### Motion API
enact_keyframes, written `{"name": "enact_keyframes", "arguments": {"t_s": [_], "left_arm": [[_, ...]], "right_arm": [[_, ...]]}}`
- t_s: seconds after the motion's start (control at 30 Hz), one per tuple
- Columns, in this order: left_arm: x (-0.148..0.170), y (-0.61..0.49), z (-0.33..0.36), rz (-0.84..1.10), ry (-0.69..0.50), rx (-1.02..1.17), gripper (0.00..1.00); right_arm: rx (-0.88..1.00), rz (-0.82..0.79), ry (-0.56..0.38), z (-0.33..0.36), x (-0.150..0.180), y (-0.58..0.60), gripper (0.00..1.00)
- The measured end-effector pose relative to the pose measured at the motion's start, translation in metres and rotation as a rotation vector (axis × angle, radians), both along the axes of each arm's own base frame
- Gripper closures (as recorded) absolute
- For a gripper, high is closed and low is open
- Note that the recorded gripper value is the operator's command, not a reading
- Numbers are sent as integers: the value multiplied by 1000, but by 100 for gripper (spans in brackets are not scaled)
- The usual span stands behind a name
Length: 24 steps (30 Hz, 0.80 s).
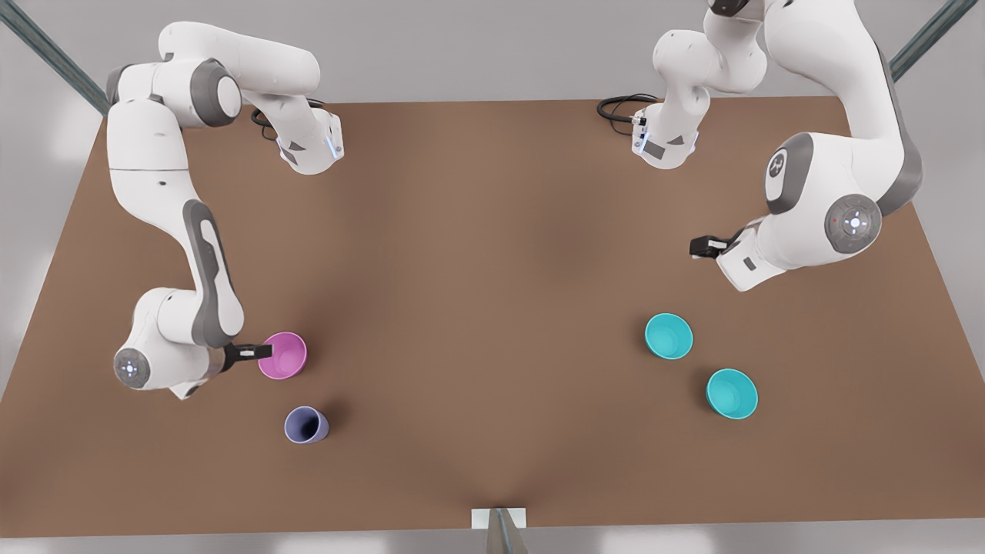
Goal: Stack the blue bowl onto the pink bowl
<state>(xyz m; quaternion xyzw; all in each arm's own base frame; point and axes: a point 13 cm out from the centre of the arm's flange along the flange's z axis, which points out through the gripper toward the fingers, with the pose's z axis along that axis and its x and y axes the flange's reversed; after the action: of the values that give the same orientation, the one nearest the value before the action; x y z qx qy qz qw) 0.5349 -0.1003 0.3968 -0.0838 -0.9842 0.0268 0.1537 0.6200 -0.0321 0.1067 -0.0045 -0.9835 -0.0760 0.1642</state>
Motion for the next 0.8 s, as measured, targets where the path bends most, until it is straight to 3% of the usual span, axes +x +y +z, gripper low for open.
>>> {"name": "enact_keyframes", "arguments": {"t_s": [0.37,0.4,0.53,0.6,0.8], "left_arm": [[0,0,0,0,1,-1,0],[0,1,0,0,1,-1,0],[1,4,3,6,-4,-3,0],[3,13,3,23,-5,-3,0],[3,19,4,33,-5,-4,0]], "right_arm": [[45,-108,-53,-54,3,3,2],[46,-114,-57,-56,4,2,8],[54,-124,-71,-56,5,3,58],[63,-123,-77,-53,7,5,75],[72,-100,-74,-38,6,12,79]]}}
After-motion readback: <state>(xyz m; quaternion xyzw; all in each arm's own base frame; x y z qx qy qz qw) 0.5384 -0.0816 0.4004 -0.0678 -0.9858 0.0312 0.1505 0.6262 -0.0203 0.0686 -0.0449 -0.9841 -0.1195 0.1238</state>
